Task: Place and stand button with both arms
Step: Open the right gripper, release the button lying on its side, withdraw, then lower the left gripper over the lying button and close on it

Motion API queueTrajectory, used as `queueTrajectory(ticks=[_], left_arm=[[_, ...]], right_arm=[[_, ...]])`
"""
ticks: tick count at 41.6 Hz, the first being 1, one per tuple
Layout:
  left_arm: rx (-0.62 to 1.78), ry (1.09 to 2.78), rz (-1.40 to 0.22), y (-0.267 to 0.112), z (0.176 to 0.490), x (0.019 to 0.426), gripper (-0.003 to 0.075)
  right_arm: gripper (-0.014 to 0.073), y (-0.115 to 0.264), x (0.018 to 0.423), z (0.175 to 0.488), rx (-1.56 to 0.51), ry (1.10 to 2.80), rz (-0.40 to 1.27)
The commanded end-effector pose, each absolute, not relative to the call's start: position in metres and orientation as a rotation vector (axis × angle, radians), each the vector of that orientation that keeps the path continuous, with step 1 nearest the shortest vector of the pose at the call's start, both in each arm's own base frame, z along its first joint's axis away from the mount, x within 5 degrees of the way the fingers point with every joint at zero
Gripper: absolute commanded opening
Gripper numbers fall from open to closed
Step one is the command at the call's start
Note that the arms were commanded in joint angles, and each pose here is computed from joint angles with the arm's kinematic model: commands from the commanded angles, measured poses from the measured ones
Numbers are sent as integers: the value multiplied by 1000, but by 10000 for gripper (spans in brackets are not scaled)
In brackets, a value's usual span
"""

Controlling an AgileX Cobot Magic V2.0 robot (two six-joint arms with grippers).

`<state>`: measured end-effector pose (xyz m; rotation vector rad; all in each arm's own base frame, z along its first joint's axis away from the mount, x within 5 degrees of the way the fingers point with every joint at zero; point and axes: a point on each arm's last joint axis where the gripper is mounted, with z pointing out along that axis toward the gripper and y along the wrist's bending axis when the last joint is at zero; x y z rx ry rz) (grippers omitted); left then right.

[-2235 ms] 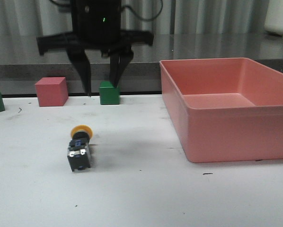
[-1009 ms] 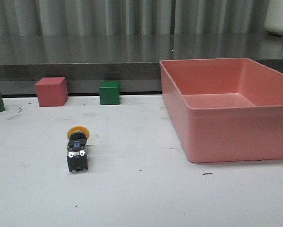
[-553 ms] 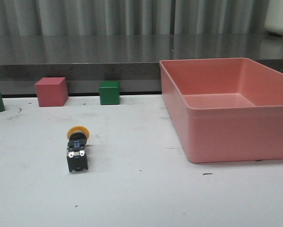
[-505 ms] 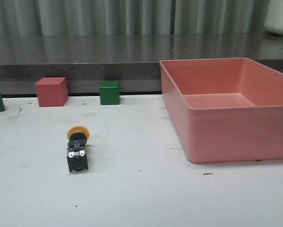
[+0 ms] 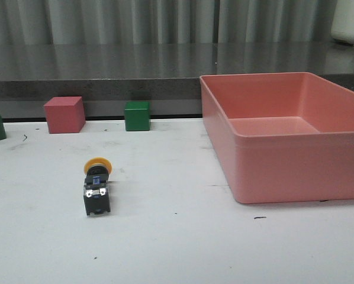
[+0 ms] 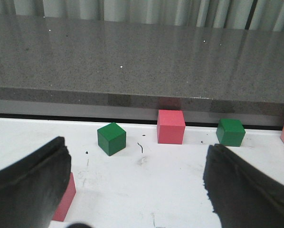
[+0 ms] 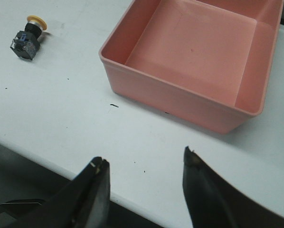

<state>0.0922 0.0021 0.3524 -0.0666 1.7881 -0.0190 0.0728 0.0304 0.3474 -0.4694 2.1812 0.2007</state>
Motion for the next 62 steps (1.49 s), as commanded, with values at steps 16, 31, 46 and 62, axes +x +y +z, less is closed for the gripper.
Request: queueTrajectory(ticks=[16,31,46,62], left_arm=[[221,1888,-228,-34,400,126,566],[447,2237,-295,-93,375,208,566],[315,2651,-292,-132,327,293,567],[163,2800,-244,-177,273,341,567]], right_arm=[[384,31,75,358,-459,2107,202],[384,31,75,358,-459,2107,202],[384,31,75,358,-459,2108,202],[384,31,75,358,-459,2108,202]])
